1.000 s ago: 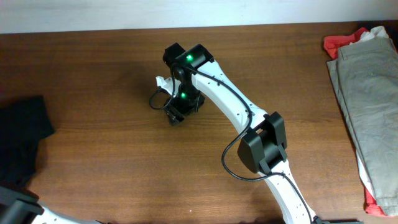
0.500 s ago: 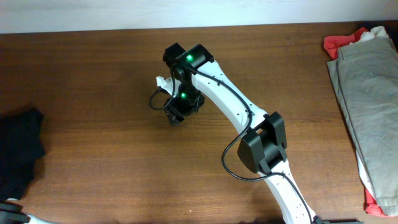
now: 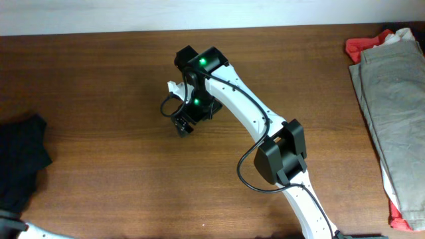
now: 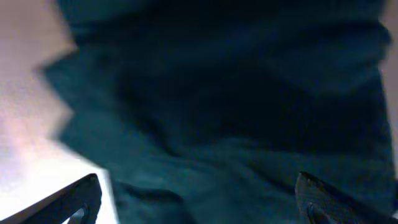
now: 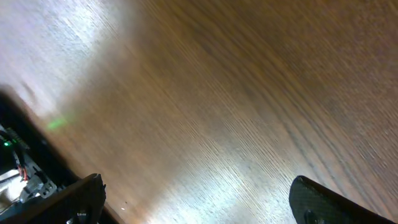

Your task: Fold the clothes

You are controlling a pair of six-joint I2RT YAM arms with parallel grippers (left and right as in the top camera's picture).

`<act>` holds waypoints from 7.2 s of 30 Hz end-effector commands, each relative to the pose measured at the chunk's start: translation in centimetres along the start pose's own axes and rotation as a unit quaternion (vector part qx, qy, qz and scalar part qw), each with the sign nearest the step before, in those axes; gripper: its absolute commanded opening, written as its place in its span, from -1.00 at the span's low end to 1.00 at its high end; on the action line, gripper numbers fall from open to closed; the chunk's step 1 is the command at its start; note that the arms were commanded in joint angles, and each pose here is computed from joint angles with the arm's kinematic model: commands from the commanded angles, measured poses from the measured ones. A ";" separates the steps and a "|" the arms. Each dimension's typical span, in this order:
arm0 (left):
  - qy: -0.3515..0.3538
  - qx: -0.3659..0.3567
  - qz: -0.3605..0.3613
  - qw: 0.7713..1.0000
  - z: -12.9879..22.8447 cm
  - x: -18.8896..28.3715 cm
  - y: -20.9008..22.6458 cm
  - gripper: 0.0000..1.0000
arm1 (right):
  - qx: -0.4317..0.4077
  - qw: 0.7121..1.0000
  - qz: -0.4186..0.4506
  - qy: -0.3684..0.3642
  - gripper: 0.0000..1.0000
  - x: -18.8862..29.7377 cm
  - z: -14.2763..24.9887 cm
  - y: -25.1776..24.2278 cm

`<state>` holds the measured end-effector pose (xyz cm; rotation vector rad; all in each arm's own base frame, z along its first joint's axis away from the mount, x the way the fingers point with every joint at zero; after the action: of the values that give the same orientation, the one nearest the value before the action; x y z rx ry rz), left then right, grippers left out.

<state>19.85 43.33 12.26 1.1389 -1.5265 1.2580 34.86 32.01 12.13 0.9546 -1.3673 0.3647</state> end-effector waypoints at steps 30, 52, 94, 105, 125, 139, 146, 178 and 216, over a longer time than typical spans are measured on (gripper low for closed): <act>-0.137 -0.516 0.239 0.811 36.2 29.6 -29.2 0.98 | -0.165 0.890 0.261 -0.336 0.97 35.7 17.3 -9.7; -0.290 -0.420 0.520 0.684 36.8 46.6 -23.7 0.98 | -0.165 0.890 0.261 -0.336 0.97 35.7 17.3 -9.7; -0.428 -0.451 0.415 0.665 39.0 10.1 -7.1 0.98 | -0.165 0.890 0.262 -0.336 0.97 35.7 17.3 -9.7; -0.421 -0.466 0.392 0.673 39.1 8.4 -6.7 0.98 | -0.165 0.890 0.262 -0.336 0.97 35.7 17.3 -9.7; -0.421 -0.466 0.392 0.673 39.1 8.4 -6.7 0.98 | -0.043 0.747 0.401 -0.528 0.97 47.0 21.2 2.6; -0.421 -0.466 0.392 0.673 39.1 8.4 -6.7 0.98 | 0.095 0.594 0.439 -0.668 0.97 26.5 29.3 5.1; -0.421 -0.466 0.392 0.673 39.1 8.4 -6.7 0.98 | 0.091 0.589 0.447 -0.668 0.97 19.9 28.8 0.8; -0.421 -0.466 0.392 0.673 39.1 8.4 -6.7 0.98 | 0.000 0.676 0.418 -0.607 0.97 9.4 28.9 -5.9; -0.421 -0.466 0.392 0.673 39.1 8.4 -6.7 0.98 | 0.000 0.676 0.418 -0.607 0.97 9.4 28.9 -5.9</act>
<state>22.30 2.91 16.06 0.2476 -3.0489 0.1037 22.10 4.26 16.54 0.4303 -3.0724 0.4223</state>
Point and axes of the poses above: each gripper's point midway between its finger pads, its own x axis back along the fingers, its own y axis along the line the jaws close on, z = x × y, the point moved 2 cm from there along x, back along the fingers, and after that the axes turned 4 degrees about x, right-handed, at the moved point
